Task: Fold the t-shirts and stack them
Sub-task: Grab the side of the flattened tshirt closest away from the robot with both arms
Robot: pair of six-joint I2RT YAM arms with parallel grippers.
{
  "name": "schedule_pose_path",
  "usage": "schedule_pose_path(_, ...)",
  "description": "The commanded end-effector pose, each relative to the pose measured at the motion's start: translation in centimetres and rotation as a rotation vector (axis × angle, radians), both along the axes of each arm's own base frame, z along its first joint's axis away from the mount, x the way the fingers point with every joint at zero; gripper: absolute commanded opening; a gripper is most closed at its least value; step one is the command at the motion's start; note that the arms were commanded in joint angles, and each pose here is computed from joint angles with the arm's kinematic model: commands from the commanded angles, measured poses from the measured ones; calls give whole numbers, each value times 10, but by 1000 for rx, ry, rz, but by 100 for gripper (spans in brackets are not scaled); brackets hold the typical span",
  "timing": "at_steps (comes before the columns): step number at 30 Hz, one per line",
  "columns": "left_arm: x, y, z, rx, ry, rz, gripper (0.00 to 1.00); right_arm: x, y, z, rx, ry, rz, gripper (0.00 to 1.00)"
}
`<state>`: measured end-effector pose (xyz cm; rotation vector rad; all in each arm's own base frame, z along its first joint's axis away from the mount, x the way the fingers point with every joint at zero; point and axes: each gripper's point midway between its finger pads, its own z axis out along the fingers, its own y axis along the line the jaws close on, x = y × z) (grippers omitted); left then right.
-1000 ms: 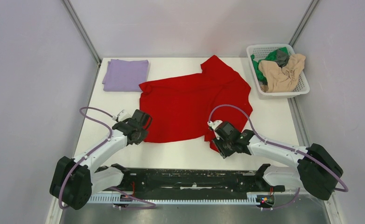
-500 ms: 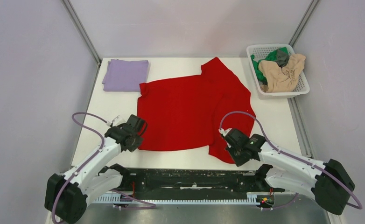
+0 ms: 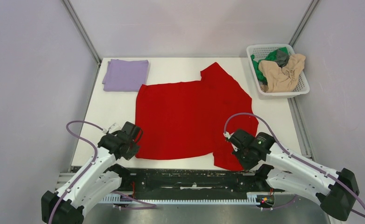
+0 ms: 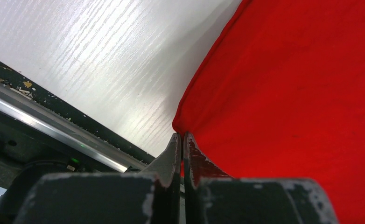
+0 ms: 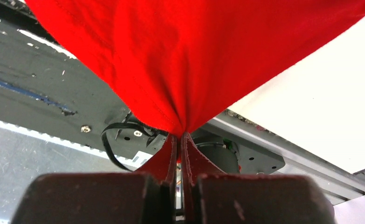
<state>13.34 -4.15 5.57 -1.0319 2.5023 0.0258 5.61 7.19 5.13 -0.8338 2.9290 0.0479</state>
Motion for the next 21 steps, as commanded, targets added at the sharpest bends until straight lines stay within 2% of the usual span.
schedule_pose_path(1,-2,-1,6,-21,-5,35,2,-15,2,16,38,66,38,0)
schedule_pose_path(4,-6,1,14,-29,-12,59,2,-19,9,19,79,85,66,0)
schedule_pose_path(6,-2,2,21,-35,-53,67,2,-7,17,27,101,42,77,0)
schedule_pose_path(10,10,-4,35,-70,-125,44,2,38,32,42,92,-132,64,0)
schedule_pose_path(15,38,-35,36,-184,-194,-20,2,99,65,64,227,-347,-27,0)
schedule_pose_path(18,57,-38,39,-165,-217,-18,2,133,71,81,274,-468,-86,0)
schedule_pose_path(21,73,-36,46,-112,-212,-20,2,166,61,96,250,-557,-149,0)
